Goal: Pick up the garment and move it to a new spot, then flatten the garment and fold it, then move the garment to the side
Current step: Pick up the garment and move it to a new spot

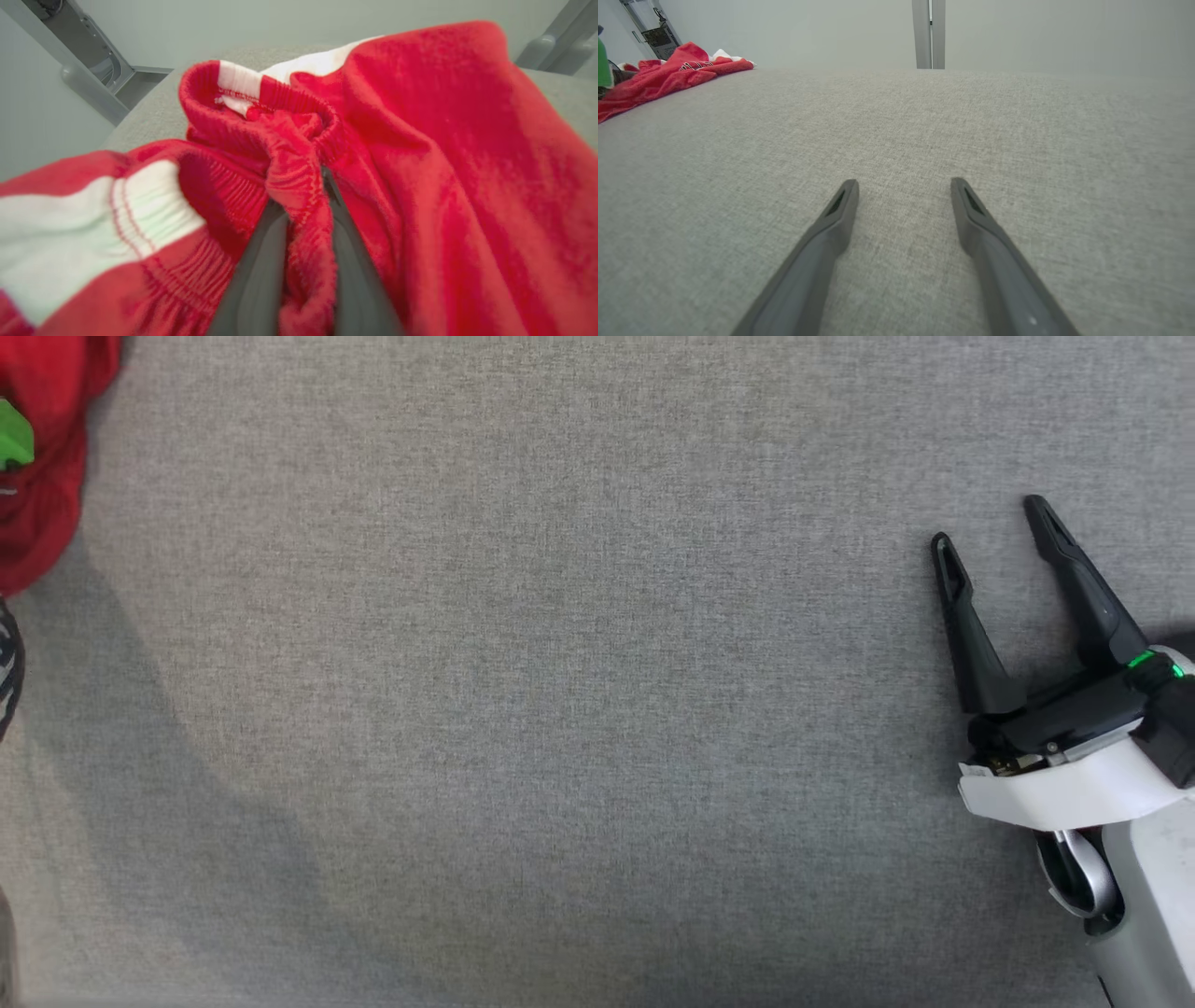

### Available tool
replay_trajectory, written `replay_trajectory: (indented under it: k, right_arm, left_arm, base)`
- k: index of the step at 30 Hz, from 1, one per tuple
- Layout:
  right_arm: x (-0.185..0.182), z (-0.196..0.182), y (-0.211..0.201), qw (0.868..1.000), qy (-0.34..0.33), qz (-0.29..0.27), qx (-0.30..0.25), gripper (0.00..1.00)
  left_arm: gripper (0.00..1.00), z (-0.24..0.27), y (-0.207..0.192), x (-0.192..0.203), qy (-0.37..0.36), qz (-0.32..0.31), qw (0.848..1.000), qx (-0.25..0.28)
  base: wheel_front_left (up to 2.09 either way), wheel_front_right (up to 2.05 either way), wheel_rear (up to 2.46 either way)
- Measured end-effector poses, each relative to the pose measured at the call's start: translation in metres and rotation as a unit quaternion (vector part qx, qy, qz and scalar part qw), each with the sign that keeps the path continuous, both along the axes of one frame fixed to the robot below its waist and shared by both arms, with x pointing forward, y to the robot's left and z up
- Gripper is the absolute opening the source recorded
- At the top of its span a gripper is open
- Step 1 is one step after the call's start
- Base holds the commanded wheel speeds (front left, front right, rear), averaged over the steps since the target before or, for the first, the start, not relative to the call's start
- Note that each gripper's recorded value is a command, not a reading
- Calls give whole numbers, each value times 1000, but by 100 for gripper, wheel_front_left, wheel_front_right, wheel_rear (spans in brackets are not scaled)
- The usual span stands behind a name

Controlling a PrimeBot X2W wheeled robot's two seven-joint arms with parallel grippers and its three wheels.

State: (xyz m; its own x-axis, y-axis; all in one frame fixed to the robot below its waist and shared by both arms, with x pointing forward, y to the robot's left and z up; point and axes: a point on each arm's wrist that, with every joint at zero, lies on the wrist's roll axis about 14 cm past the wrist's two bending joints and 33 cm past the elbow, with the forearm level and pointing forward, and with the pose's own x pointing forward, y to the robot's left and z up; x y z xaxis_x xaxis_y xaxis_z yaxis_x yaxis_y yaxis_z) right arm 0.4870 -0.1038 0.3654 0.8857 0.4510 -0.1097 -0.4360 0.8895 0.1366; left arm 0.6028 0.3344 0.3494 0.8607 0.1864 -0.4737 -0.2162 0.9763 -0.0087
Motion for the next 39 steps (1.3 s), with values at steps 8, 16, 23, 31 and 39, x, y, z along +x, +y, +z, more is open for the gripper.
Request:
replay_trajectory:
  k: [8, 16, 23, 31, 39]
  right_arm:
    - [-11, 30, 4, 1000, -7, -20, 18, 100]
    - [-31, 80, 1, 997, -41, -45, 41, 100]
    - [-57, 122, -17, 992, -78, -83, 52, 100]
    - [-92, 147, -58, 983, -104, -145, 40, 100]
    - [-118, 170, -91, 971, -135, -195, 32, 100]
  left_arm:
    - [0, 69, -11, -3, -108, -69, 990, 50]
    - [0, 147, -58, -15, -195, -173, 962, 76]
    - [0, 217, -132, -33, -281, -269, 918, 77]
    - [0, 272, -250, -73, -343, -397, 850, 47]
    - [0, 266, -343, -131, -340, -514, 788, 22]
  base:
    - [0, 0, 0]
    - [0, 0, 0]
    - [0, 0, 0]
    - [0, 0, 0]
    - [0, 0, 0]
